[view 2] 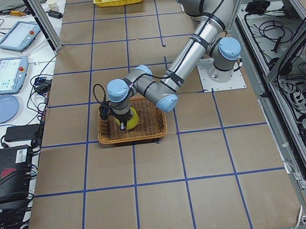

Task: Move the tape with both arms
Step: 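Lower the tape into the wicker basket, open the left gripper, and raise it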

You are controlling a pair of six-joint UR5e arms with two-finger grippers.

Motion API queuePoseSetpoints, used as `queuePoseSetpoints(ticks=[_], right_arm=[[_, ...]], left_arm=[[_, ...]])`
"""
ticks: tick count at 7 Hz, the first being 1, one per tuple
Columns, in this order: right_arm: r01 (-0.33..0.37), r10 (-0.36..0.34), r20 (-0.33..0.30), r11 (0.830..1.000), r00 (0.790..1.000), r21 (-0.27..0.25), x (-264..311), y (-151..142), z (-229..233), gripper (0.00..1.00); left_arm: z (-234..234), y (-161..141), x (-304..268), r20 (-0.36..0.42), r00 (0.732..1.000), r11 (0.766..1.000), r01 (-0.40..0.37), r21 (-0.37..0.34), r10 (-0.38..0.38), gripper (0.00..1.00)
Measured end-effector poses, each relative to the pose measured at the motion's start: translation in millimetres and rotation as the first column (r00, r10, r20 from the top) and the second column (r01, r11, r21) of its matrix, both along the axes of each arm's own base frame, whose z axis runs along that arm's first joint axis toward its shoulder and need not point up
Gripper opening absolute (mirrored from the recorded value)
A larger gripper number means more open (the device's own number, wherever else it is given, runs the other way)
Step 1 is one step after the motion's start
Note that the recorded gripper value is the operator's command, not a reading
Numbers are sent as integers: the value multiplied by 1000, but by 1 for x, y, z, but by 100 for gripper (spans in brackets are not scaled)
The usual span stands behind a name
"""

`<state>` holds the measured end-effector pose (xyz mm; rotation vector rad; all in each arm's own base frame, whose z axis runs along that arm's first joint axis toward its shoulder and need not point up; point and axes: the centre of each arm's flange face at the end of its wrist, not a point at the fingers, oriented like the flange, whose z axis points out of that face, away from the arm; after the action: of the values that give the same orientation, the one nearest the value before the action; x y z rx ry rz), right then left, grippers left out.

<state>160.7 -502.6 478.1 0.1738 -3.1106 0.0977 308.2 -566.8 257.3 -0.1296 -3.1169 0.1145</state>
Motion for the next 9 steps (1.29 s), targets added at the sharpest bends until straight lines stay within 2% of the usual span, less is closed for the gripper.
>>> queuePoseSetpoints(ticks=[1, 3, 5, 7, 9], right_arm=[[0, 0, 0, 1000, 1000, 0, 0, 0, 0, 100], [0, 0, 0, 1000, 1000, 0, 0, 0, 0, 100], [0, 0, 0, 1000, 1000, -1, 0, 0, 1, 100], [1, -1, 0, 1000, 1000, -2, 0, 0, 1, 100], [2, -2, 0, 1000, 1000, -2, 0, 0, 1, 100]], left_arm=[[15, 3, -7, 5, 1000, 1000, -11, 2, 11, 100], [82, 12, -49, 20, 998, 998, -63, 14, 63, 100], [154, 12, -139, 31, 992, 992, -124, -7, 124, 100], [200, 17, -258, 21, 988, 988, -149, -28, 150, 100], [227, 38, -341, 12, 995, 994, -99, -53, 99, 100]])
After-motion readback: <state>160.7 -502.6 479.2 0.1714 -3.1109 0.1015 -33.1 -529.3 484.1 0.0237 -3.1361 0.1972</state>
